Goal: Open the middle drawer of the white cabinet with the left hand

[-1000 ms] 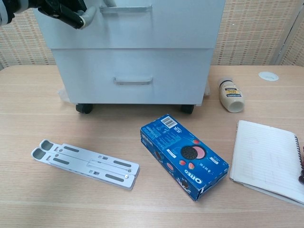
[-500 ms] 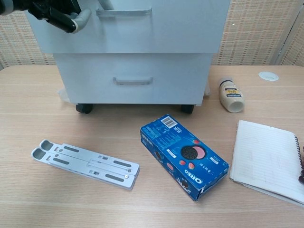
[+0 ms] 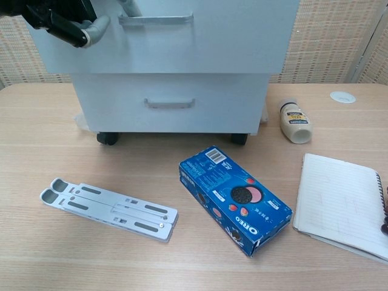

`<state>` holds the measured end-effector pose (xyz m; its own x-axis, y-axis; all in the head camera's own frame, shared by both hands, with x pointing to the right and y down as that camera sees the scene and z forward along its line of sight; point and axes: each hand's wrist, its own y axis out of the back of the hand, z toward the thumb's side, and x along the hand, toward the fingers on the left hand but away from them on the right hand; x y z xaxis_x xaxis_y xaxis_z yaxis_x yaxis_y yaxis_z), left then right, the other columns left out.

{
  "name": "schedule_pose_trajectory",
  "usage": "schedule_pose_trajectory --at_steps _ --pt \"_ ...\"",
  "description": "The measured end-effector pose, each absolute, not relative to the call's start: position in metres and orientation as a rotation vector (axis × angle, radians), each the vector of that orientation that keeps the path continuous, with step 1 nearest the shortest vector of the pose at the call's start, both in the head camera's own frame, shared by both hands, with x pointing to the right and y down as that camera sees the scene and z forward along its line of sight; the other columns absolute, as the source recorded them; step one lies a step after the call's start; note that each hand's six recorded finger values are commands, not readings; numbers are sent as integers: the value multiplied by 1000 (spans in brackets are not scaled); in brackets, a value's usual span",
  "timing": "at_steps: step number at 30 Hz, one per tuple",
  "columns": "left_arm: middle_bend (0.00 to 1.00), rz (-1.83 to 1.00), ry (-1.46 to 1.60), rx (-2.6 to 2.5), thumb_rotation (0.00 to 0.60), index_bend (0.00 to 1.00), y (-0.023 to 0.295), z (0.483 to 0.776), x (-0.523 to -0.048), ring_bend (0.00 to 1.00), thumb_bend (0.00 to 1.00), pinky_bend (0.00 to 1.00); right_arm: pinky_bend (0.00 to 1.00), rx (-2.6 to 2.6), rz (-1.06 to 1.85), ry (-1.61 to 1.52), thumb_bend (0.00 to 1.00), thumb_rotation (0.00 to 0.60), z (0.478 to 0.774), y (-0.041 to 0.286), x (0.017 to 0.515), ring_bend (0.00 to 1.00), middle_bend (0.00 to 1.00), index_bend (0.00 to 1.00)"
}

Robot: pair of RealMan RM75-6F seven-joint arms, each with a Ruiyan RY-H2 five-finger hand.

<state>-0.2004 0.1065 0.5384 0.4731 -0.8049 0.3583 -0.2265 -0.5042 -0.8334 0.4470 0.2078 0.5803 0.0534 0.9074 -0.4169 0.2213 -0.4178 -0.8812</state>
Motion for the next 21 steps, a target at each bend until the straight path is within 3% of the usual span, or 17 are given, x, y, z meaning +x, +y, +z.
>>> schedule_pose_trajectory --at_steps 21 --pt "953 -984 819 -2002 600 291 127 526 -206 1000 647 1000 148 -1706 1410 -1136 338 600 580 209 447 133 244 136"
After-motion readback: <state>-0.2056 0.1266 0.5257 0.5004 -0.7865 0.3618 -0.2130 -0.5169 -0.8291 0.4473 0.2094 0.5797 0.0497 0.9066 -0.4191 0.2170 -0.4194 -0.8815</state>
